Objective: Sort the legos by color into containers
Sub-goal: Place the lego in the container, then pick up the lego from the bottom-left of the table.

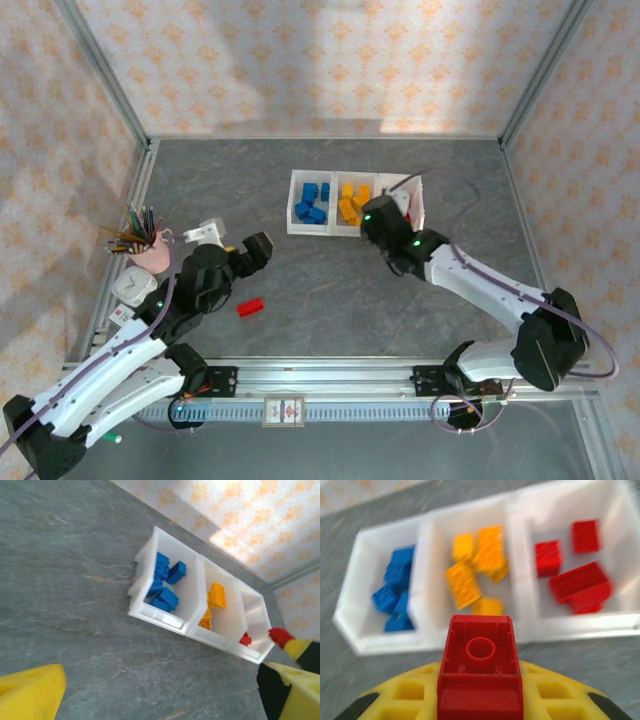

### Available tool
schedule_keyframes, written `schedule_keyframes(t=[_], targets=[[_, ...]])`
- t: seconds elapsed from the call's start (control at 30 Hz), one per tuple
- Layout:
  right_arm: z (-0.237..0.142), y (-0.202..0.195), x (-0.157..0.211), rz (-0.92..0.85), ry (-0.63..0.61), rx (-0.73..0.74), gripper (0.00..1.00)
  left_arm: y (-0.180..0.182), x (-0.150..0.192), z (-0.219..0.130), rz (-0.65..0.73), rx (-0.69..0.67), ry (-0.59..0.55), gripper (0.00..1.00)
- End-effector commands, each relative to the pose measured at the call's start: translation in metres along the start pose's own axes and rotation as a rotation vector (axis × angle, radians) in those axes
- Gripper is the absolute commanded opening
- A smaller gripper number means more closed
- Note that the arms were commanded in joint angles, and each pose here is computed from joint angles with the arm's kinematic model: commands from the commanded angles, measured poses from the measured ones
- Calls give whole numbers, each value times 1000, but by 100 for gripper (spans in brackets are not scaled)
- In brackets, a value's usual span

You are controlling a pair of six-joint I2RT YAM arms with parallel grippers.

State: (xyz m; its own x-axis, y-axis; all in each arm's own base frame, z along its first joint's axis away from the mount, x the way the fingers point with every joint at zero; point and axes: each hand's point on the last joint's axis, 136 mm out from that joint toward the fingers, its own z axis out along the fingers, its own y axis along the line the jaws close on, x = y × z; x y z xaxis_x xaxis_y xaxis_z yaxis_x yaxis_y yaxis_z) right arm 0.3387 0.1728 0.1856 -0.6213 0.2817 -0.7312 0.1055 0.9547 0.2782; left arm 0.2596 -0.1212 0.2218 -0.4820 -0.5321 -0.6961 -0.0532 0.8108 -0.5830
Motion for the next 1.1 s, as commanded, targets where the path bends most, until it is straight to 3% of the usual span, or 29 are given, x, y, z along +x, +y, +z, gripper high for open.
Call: schedule_keyframes(t=[0.0, 0.13, 0.4, 0.57, 0.73, 1.07], targets=[[6, -38, -29, 21, -71, 92, 32, -33, -7, 9, 30, 140, -18, 99], [35, -72, -51, 56, -80, 173, 32, -45, -4, 22, 43, 175, -3, 99], [100, -86, -64, 36, -2, 210, 32, -53, -2, 35, 55, 185, 11, 99], [125, -93, -61, 14, 36, 253, 44, -52, -2, 36, 55, 178, 10, 99], [116, -81, -63, 4, 42, 189, 55, -48, -5, 34, 52, 165, -3, 99], [62, -34, -41, -78, 40, 44, 64, -30, -9, 24, 29, 103, -26, 99]])
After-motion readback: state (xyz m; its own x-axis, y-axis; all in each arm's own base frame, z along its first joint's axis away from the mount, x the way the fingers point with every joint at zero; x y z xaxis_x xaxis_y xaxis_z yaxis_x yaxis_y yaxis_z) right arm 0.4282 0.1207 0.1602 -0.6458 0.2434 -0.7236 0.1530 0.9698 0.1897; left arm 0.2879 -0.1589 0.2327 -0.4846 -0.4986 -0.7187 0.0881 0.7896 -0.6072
